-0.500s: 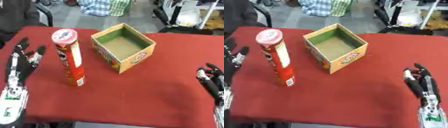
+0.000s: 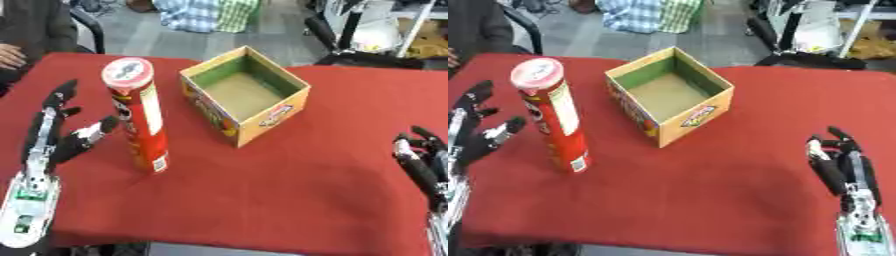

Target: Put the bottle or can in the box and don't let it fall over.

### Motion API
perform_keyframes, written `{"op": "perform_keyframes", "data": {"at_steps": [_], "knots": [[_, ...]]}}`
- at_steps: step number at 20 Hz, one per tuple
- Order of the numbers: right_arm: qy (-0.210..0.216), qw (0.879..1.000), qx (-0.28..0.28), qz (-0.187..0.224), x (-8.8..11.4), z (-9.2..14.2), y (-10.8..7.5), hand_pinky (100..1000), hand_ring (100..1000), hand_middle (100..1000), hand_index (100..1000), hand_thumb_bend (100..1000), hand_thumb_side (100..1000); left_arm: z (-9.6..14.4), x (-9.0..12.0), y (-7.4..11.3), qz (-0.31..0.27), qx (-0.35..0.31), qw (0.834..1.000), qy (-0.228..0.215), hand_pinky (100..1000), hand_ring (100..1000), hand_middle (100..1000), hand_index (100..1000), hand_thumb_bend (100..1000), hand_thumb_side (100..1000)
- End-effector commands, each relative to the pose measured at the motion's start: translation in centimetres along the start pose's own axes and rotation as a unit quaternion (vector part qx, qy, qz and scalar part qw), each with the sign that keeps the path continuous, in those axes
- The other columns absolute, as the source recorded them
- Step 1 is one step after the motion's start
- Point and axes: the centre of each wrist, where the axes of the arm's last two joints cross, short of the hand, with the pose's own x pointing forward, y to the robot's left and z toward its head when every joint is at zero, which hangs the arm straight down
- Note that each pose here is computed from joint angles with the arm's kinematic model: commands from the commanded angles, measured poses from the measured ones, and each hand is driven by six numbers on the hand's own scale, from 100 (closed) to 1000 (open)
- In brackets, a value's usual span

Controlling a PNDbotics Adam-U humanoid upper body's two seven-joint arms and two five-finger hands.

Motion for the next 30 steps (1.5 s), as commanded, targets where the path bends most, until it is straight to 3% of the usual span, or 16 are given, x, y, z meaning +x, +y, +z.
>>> {"op": "perform_keyframes", "data": {"at_steps": [1,13,22,24,28,30], "knots": [[-0.014,1.000,-0.002,0.008,0.7,-0.4,-0.5,692,613,636,900,100,505,-1.2,0.5,-0.3,0.005,-0.018,1.000,-0.020,850,961,920,934,970,640],[-0.013,1.000,0.001,0.007,0.7,-0.4,-0.4,692,613,635,900,100,508,-4.5,0.0,-2.8,0.068,-0.081,0.994,-0.030,849,961,918,931,911,665],[-0.013,1.000,0.001,0.006,0.7,-0.4,-0.3,692,613,636,900,100,510,-4.6,-0.8,-3.7,0.068,-0.163,0.983,-0.046,858,967,908,924,872,676],[-0.014,1.000,0.001,0.006,0.7,-0.4,-0.3,692,613,636,900,100,509,-4.5,-1.1,-3.6,0.060,-0.181,0.980,-0.047,859,967,898,918,810,652],[-0.013,1.000,0.001,0.006,0.7,-0.4,-0.4,692,613,636,900,100,508,-4.1,-1.4,-3.6,0.045,-0.225,0.972,-0.054,864,965,864,885,595,576],[-0.013,1.000,0.001,0.007,0.7,-0.4,-0.4,693,613,636,900,100,508,-4.0,-1.6,-3.5,0.038,-0.248,0.966,-0.058,865,960,814,840,466,472]]}}
